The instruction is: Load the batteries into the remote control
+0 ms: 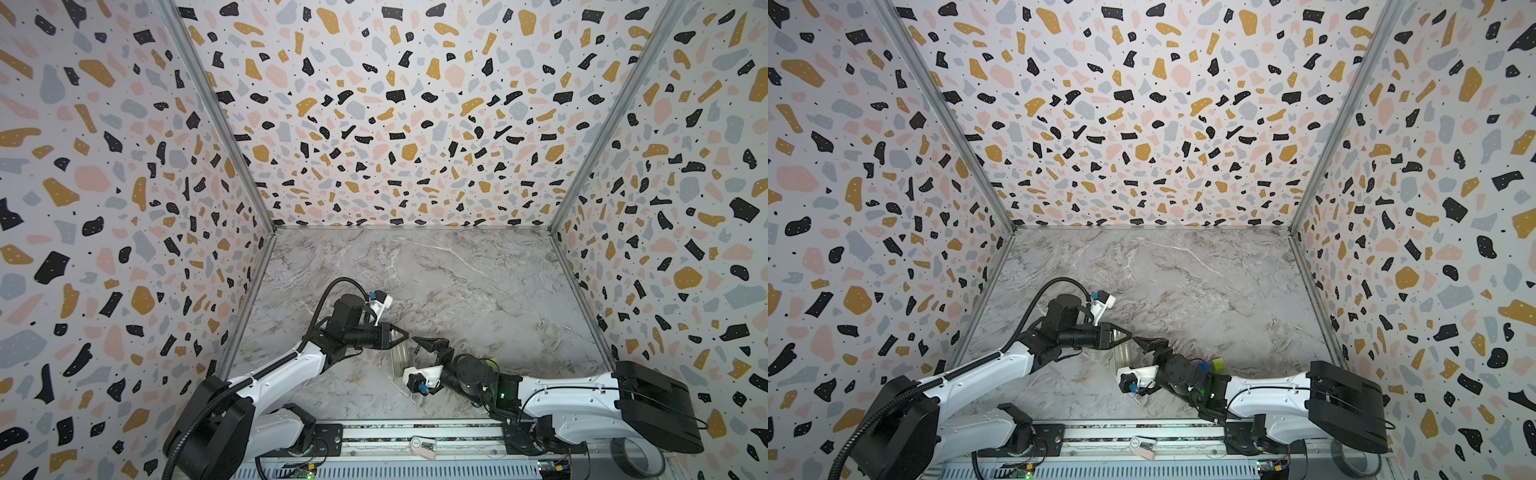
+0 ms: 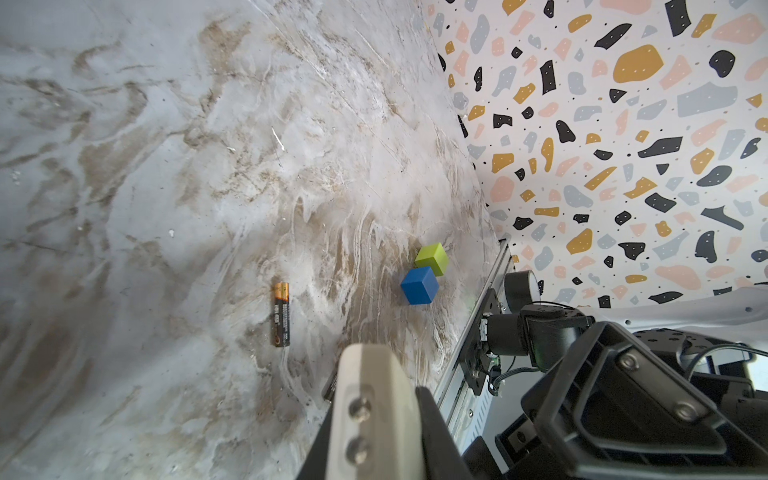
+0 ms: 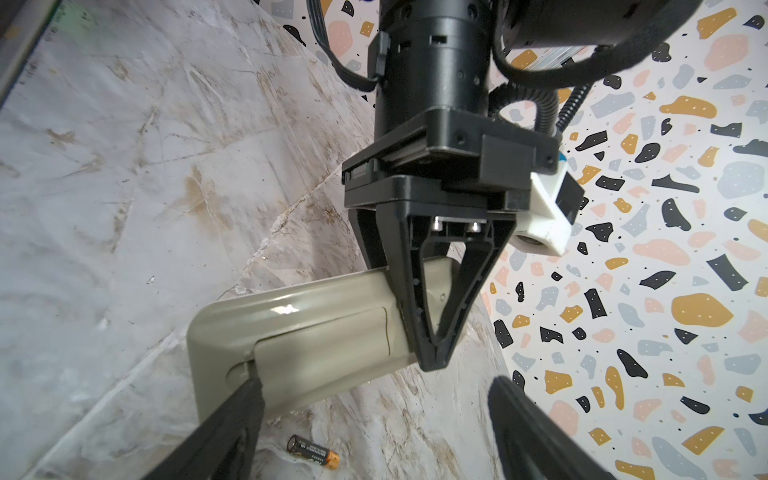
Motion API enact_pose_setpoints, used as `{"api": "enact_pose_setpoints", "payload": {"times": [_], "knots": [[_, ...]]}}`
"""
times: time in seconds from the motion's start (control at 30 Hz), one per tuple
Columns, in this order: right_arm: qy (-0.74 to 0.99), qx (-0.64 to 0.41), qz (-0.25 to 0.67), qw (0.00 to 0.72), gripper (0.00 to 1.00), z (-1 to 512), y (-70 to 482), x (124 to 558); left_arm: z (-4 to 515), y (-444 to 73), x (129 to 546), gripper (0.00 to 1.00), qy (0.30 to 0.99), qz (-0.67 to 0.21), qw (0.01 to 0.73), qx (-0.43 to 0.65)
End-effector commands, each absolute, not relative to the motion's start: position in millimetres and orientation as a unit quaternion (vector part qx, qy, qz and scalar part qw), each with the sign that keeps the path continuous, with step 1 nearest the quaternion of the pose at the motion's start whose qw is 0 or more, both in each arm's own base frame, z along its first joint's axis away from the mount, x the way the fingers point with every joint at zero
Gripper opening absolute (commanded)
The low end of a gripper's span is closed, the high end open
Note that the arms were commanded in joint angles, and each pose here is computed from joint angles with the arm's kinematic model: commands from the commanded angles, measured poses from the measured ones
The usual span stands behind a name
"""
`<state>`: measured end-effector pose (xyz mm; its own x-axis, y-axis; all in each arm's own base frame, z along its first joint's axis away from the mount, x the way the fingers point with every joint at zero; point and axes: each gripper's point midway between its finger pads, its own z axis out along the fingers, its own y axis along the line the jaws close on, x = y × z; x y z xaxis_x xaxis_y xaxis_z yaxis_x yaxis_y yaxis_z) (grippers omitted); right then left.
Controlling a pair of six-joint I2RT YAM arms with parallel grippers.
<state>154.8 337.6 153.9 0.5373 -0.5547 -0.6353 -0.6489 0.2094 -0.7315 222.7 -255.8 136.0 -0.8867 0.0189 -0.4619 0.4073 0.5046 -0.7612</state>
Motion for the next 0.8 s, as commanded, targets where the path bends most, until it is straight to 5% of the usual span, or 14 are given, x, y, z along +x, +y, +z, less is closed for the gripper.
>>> {"api": "enact_pose_setpoints", "payload": {"times": [0.0, 0.2, 0.4, 0.57, 0.77], "knots": [[0.473, -0.611, 0.049, 0.633, 0.86, 174.2, 345.9, 154.7, 139.0, -252.3, 226.0, 0.0, 0.841, -0.484, 0.211, 0.118], [0.511, -0.557, 0.114, 0.644, 0.87, 203.7, 344.5, 152.4, 148.5, -238.9, 247.3, 0.0, 0.852, -0.45, 0.257, 0.079], [0.626, -0.421, 0.298, 0.584, 0.85, 248.2, 333.7, 161.5, 156.0, -219.4, 270.2, 0.0, 0.862, -0.399, 0.31, 0.022], [0.7, -0.342, 0.386, 0.494, 0.83, 234.8, 318.3, 188.0, 171.5, -208.1, 282.6, 0.0, 0.851, -0.386, 0.355, -0.027], [0.723, -0.368, 0.4, 0.427, 0.83, 203.9, 335.5, 190.8, 181.7, -212.1, 286.5, 0.0, 0.849, -0.361, 0.382, -0.05]]}}
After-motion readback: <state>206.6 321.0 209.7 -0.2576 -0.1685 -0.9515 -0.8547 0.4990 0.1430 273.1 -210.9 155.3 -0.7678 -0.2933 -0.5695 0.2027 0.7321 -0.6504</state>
